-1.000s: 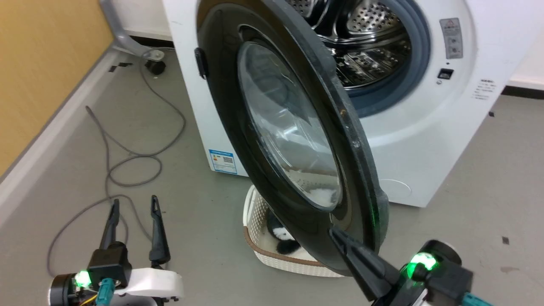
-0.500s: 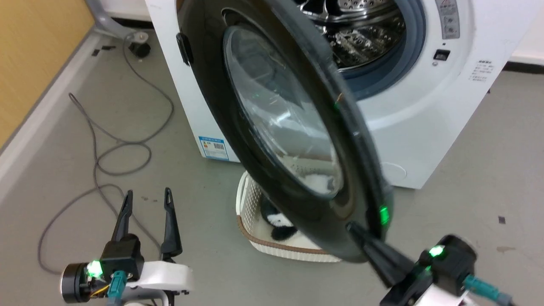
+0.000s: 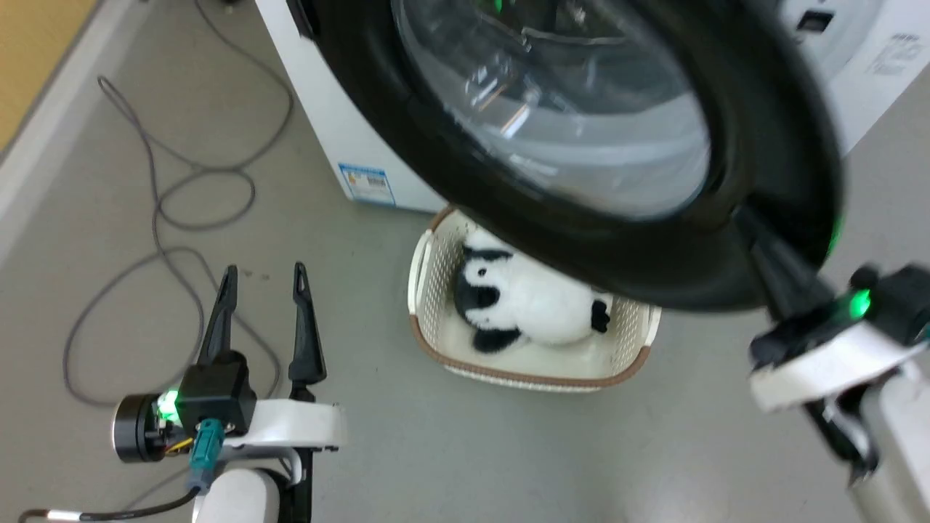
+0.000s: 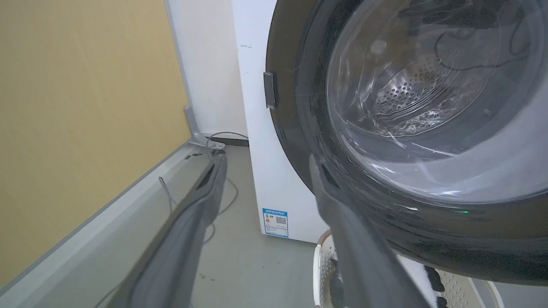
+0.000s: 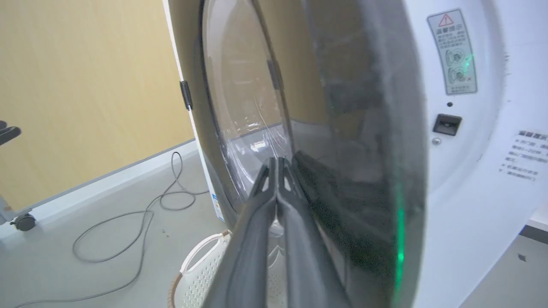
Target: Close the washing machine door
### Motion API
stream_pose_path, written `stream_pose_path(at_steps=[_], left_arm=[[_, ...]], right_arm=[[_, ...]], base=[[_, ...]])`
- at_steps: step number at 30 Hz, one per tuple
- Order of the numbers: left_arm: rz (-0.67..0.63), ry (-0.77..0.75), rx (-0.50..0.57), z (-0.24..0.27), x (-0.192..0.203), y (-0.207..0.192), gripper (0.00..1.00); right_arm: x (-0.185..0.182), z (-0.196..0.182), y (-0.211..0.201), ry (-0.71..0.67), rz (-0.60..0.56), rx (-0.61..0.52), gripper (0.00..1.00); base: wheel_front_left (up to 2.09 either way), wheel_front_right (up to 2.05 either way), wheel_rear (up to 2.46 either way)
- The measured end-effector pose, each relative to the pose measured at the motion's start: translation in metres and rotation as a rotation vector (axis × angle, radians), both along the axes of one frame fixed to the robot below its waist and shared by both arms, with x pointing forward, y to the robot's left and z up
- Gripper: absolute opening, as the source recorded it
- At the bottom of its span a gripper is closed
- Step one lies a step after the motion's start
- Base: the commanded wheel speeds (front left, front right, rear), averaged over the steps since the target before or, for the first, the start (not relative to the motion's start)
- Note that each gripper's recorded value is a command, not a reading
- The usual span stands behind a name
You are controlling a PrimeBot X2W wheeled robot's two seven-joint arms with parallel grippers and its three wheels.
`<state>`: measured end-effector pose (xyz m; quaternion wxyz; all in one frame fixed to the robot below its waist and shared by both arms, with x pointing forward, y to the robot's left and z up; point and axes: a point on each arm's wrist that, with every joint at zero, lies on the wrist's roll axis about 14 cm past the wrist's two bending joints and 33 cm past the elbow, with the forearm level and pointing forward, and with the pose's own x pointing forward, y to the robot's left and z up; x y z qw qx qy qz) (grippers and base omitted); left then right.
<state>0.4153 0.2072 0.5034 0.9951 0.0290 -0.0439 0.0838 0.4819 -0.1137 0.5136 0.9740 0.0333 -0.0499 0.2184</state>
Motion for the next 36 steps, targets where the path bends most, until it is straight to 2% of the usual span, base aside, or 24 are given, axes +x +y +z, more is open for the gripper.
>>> stream_pose_path(at_steps=[10,20,28,36], left_arm=[[-0.003,0.050,-0.002,-0.024,0.023,-0.002,1.00],[0.019,0.080,-0.009,-0.037,0.028,0.002,1.00],[0.021,0.081,-0.007,-0.039,0.032,0.001,1.00],[0.017,0.057,-0.012,-0.030,0.032,-0.001,1.00]], right_arm=[[0.072,-0.008,-0.036,-0.017,-0.088,-0.078,0.00],[0.117,-0.014,-0.063,-0.010,-0.160,-0.146,0.00],[0.137,-0.009,-0.078,-0.026,-0.216,-0.207,0.00],[0.130,0.002,-0.082,-0.037,-0.251,-0.194,0.00]], base=[[0.00,0.00,0.00],[0.00,0.00,0.00],[0.00,0.00,0.00],[0.00,0.00,0.00]])
